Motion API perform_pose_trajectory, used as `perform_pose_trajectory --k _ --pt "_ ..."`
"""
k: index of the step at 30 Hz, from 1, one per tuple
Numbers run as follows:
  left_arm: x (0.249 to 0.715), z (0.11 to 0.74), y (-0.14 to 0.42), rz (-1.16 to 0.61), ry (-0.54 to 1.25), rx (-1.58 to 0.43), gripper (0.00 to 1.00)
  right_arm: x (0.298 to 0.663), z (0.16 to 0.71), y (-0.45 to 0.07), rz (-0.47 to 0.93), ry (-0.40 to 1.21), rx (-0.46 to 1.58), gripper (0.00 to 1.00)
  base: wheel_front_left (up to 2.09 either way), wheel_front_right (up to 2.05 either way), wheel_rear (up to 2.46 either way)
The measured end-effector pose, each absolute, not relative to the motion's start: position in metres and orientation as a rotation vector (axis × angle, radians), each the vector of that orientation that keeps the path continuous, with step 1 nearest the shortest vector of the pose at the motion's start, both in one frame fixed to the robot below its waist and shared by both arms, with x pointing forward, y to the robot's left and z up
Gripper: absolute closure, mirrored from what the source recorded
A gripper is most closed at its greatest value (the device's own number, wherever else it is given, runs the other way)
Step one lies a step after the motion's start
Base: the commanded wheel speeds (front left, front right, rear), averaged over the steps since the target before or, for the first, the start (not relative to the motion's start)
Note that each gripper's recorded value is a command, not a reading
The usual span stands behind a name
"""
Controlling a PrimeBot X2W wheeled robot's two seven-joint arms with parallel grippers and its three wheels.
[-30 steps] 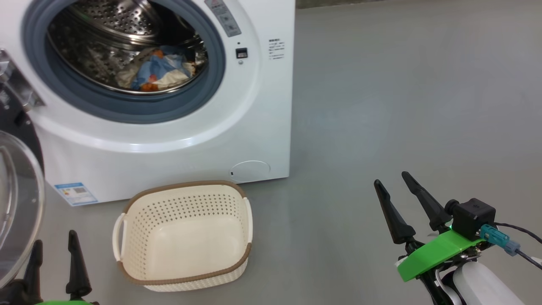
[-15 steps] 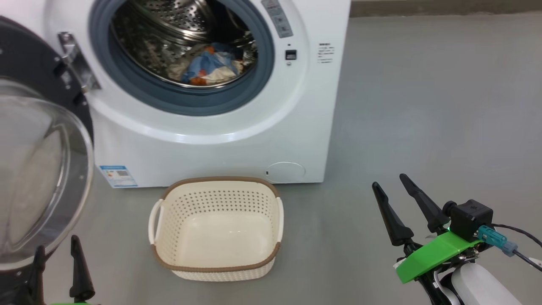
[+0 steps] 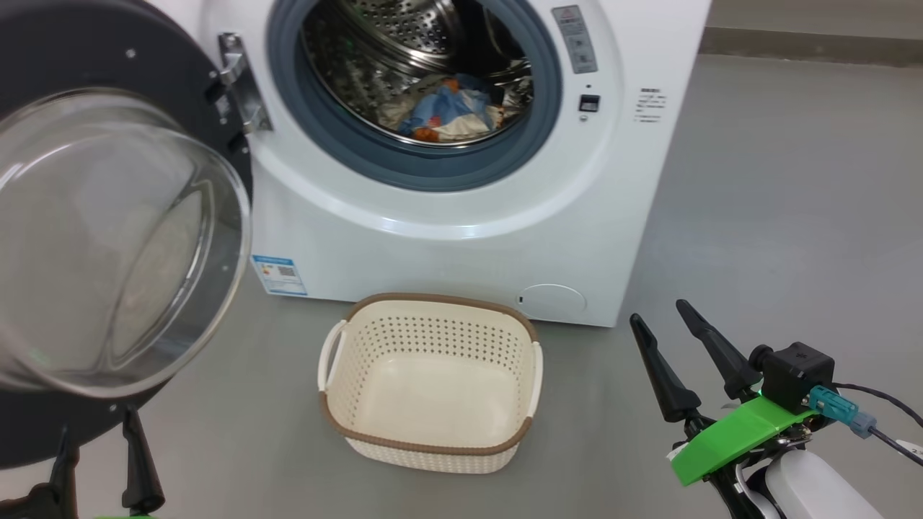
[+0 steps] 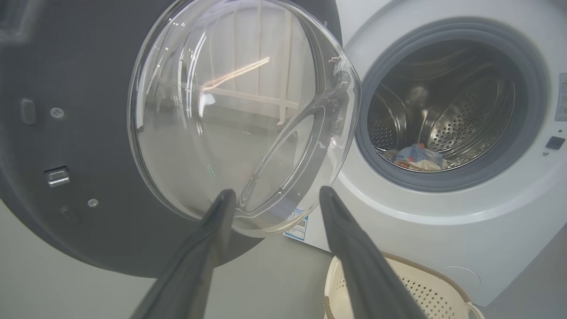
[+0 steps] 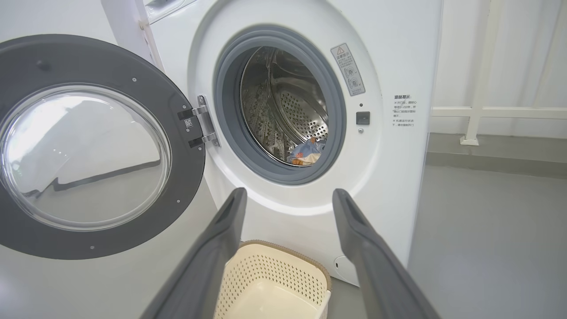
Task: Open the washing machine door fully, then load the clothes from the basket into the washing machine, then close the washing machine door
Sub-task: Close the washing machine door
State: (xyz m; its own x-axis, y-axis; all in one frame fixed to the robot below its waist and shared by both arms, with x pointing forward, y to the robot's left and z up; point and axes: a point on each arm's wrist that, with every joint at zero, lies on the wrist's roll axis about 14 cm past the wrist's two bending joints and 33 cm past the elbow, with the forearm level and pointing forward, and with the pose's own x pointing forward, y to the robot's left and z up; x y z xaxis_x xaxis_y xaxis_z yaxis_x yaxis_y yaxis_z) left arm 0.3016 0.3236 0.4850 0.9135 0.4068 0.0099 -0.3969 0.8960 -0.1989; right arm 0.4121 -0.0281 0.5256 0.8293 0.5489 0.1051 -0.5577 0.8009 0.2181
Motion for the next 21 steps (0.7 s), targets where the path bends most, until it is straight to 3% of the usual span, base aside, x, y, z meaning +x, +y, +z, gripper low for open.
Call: perform_pose_trajectory --k 21 --pt "0.25 0.483 0.355 0.563 -0.061 -0.191 0.0 0.409 0.522 0.035 0.762 -0.004 0.249 0.0 0.0 0.0 0.0"
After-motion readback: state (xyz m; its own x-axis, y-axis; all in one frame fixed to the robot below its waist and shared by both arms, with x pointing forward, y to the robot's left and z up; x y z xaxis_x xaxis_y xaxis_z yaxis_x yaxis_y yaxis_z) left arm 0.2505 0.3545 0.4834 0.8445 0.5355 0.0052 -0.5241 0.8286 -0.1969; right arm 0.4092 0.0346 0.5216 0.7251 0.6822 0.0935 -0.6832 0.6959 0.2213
